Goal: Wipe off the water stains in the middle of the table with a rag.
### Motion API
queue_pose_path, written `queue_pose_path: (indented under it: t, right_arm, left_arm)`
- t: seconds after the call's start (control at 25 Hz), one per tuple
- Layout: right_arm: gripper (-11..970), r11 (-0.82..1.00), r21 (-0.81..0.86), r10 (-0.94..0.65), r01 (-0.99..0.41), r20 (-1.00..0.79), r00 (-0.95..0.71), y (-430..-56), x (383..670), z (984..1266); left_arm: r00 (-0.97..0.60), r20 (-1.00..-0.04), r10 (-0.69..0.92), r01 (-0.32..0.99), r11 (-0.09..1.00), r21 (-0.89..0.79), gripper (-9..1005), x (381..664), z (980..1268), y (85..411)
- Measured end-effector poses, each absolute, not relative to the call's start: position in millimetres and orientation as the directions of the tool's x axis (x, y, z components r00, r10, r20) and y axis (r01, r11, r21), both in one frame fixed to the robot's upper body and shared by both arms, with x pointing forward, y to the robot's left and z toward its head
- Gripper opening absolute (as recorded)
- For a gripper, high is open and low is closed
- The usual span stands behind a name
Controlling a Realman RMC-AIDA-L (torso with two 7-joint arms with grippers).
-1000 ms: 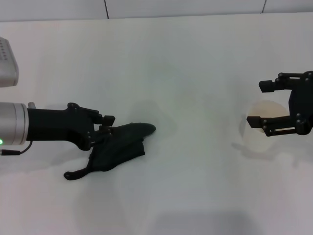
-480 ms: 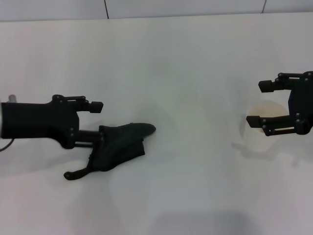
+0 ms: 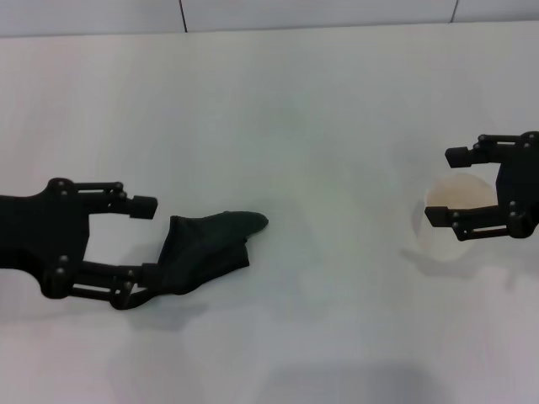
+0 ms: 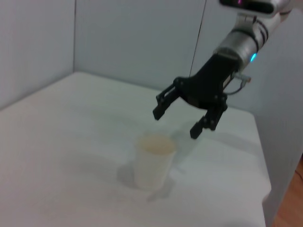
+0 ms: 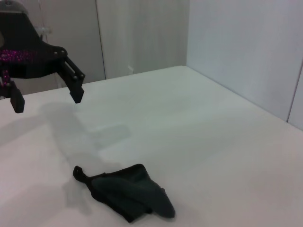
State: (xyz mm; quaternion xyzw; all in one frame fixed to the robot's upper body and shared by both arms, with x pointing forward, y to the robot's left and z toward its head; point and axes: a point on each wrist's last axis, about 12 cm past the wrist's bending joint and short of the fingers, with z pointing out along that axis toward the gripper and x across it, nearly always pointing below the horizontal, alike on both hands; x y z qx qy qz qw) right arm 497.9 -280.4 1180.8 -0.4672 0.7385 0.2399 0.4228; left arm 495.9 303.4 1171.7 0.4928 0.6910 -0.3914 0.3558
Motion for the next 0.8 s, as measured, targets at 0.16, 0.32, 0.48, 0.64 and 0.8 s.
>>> queue_pose_path:
  t: [0.16, 0.32, 0.48, 0.64, 0.8]
  right_arm:
    - [828, 0.448, -0.037, -0.487, -0.893, -0.848, -0.21, -280.4, 498.4, 1179.6]
    - [828, 0.448, -0.031, -0.488, -0.893, -0.846, -0.215, -280.7, 498.7, 1177.2]
    - [828, 0.443, -0.023, -0.489, -0.896, -0.844, -0.22, -280.3, 499.2, 1171.7]
    - [828, 0.446, -0.022, -0.49, -0.895, -0.843, -0.223, -281.3, 500.5, 1170.4]
    - [828, 0.45, -0.025, -0.494, -0.893, -0.84, -0.225, -282.6, 501.0, 1170.1]
  left_arm:
    - [-0.265, -0.863, 0.431, 0.957, 0.229, -0.18, 833, 491.6, 1172.5, 307.4]
    - [-0.271, -0.849, 0.454, 0.953, 0.248, -0.172, 833, 490.6, 1168.7, 310.3]
    - [-0.274, -0.837, 0.474, 0.953, 0.252, -0.169, 832, 490.9, 1161.3, 308.2]
    - [-0.262, -0.843, 0.47, 0.956, 0.247, -0.159, 833, 490.9, 1158.5, 304.8]
    - [-0.26, -0.848, 0.462, 0.957, 0.243, -0.161, 833, 490.2, 1156.6, 301.4]
